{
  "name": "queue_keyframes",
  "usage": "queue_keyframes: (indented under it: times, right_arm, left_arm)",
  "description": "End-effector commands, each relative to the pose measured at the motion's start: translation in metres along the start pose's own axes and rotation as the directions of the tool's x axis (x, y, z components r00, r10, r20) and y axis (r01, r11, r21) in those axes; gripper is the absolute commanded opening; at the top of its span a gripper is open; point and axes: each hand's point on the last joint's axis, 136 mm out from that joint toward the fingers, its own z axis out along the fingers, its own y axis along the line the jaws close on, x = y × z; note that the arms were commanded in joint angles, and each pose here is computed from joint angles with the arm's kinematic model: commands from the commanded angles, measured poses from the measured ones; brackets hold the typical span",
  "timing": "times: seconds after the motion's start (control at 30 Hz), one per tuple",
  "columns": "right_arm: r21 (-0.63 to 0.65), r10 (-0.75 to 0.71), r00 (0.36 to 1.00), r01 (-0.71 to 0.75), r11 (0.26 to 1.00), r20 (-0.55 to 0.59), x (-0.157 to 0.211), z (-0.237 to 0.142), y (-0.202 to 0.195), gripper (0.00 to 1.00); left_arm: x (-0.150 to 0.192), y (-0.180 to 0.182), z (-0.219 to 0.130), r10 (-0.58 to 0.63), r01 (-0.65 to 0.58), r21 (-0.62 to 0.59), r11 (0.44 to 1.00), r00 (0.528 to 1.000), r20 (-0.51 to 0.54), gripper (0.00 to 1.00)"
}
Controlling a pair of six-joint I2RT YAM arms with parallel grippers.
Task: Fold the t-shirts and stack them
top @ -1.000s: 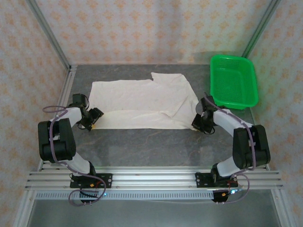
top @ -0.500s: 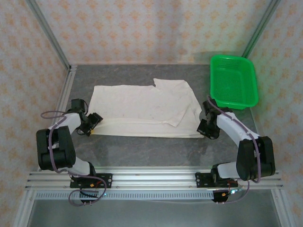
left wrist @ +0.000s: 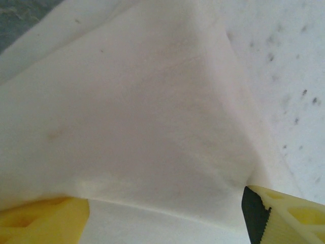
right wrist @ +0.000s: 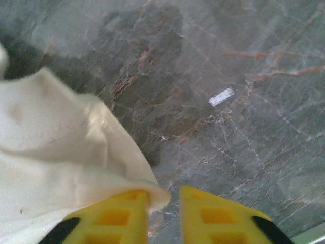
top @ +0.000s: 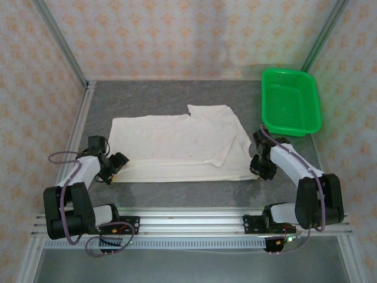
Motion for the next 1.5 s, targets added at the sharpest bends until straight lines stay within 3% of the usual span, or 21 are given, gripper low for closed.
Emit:
queue_keyframes:
  times: [0.0,0.07,0.2,0.4,0.57,0.87,1.2,1.47]
  right_arm:
    - [-0.039,0.058,0.985,-0.053,0.998,0.162,-0.032,-0.028,0.006,0.42]
    - [-0.091,0.05,0.979,-0.032,0.995,0.2,-0.041,-0.049,0.015,0.49]
    - [-0.365,0.01,0.987,0.051,0.93,0.163,-0.035,-0.089,0.07,0.58]
    - [-0.54,-0.181,0.984,0.154,0.827,0.003,0.021,-0.095,0.158,0.57]
    - [-0.544,-0.216,0.971,0.126,0.829,-0.103,0.051,-0.064,0.186,0.53]
    - [-0.452,-0.214,0.957,0.105,0.886,-0.196,0.064,-0.025,0.172,0.5]
    - [-0.413,-0.216,0.953,0.112,0.904,-0.214,0.063,-0.005,0.175,0.47]
    - [-0.396,-0.215,0.954,0.12,0.911,-0.207,0.06,0.003,0.176,0.46]
  left_arm:
    - [0.006,0.011,-0.011,-0.023,0.022,-0.059,0.998,1.0,-0.01,0.85]
    - [-0.004,-0.006,-0.033,-0.006,0.006,-0.013,1.0,0.999,0.033,0.87]
    - [-0.017,-0.038,-0.081,0.013,-0.023,0.084,0.996,0.993,0.115,0.9]
    - [-0.022,-0.081,-0.126,0.074,-0.105,0.168,0.98,0.98,0.183,0.95]
    - [-0.01,-0.121,-0.148,0.286,-0.336,0.133,0.932,0.912,0.294,0.96]
    - [0.029,-0.15,-0.139,0.426,-0.496,0.158,0.854,0.84,0.336,0.96]
    - [0.044,-0.153,-0.144,0.454,-0.544,0.181,0.82,0.809,0.373,0.96]
    - [0.043,-0.146,-0.145,0.446,-0.535,0.173,0.827,0.812,0.378,0.95]
